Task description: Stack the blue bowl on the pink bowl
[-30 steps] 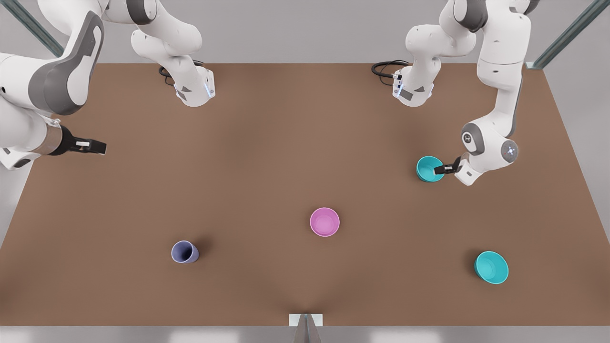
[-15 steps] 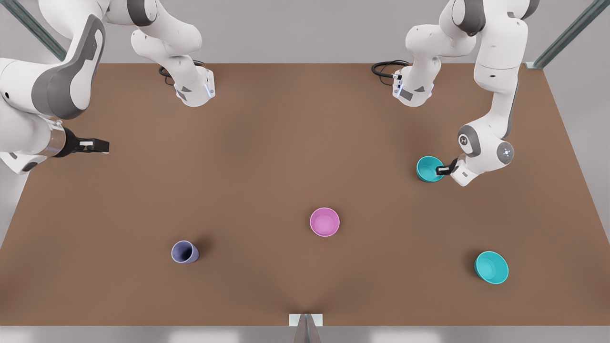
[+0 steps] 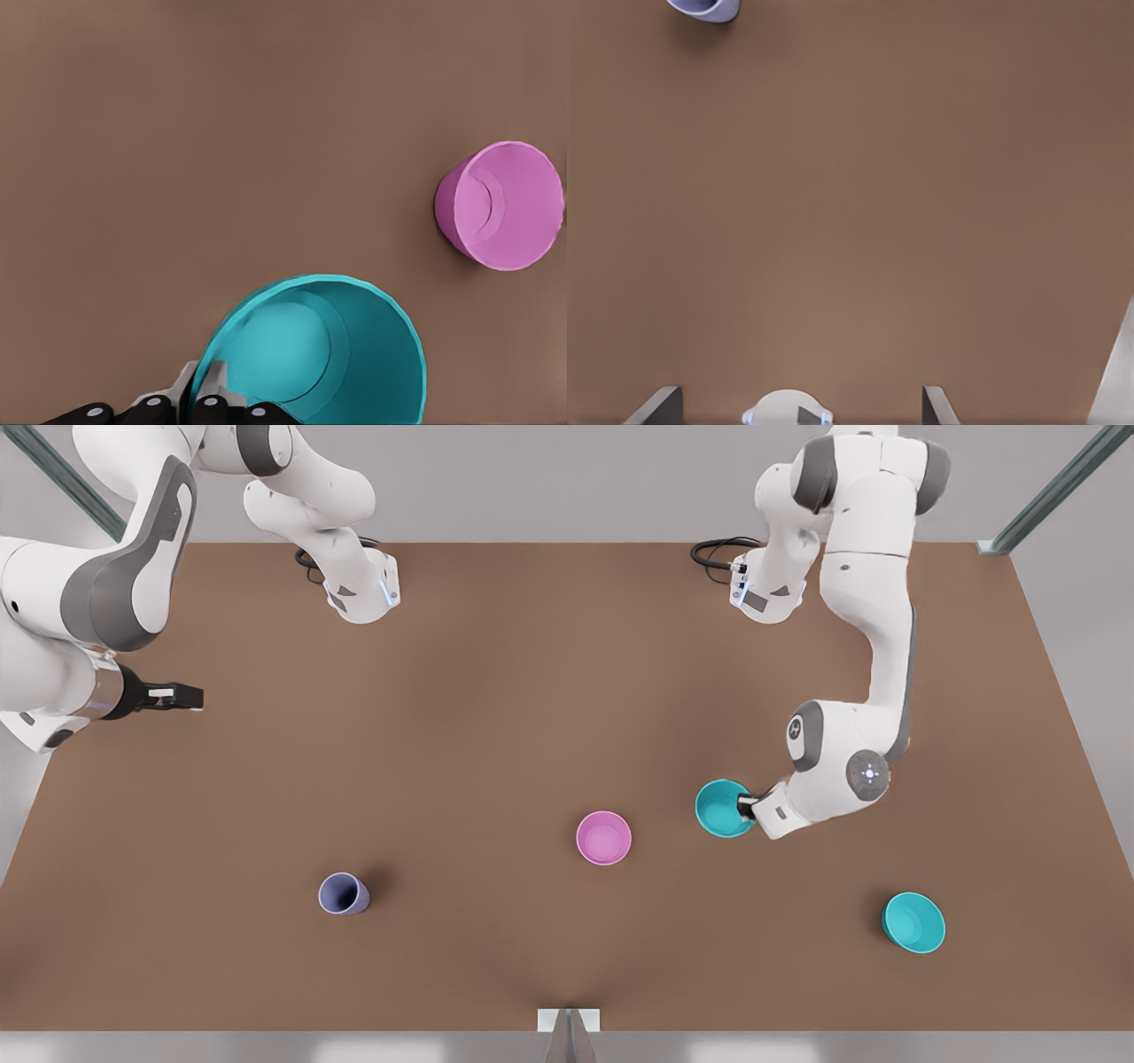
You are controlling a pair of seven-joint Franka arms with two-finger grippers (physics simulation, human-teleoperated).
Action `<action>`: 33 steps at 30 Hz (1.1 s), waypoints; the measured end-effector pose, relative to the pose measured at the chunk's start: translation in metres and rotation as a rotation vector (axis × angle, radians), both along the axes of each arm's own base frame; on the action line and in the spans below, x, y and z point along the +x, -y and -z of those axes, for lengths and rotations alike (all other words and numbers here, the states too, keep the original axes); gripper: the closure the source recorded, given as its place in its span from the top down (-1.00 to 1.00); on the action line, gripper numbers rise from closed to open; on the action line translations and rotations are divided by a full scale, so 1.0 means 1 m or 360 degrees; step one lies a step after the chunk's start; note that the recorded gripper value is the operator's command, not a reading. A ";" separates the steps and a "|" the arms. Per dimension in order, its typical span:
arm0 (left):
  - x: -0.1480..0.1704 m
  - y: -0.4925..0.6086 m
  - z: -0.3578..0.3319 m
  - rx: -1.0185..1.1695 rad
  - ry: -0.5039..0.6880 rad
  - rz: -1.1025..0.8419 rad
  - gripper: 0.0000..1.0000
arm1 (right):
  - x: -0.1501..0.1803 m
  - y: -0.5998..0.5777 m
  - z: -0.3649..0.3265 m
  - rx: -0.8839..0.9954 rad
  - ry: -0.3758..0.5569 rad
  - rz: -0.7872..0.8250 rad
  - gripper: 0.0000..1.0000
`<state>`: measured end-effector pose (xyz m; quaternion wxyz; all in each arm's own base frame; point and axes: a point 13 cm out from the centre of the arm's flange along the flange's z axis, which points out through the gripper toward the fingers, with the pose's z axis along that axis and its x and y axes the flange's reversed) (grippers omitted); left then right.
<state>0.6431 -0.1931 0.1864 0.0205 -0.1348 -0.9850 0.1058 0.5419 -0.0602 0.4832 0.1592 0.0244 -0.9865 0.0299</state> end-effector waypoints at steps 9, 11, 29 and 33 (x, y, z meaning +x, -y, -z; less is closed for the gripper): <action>0.025 0.185 0.019 -0.0125 -0.0097 -0.0149 -0.57 | 0.001 0.002 0.004 -0.0022 -0.0016 -0.0022 1.00; 0.013 0.184 0.031 -0.0088 -0.0177 -0.0234 -0.57 | 0.001 0.002 0.005 -0.0024 -0.0022 -0.0027 1.00; -0.001 0.199 0.047 -0.0038 -0.0356 -0.0727 -0.57 | 0.001 0.001 0.014 -0.0010 -0.0063 -0.0046 1.00; 0.004 0.199 0.048 -0.0042 -0.0342 -0.0791 -0.57 | 0.002 0.001 0.018 -0.0011 -0.0075 -0.0049 1.00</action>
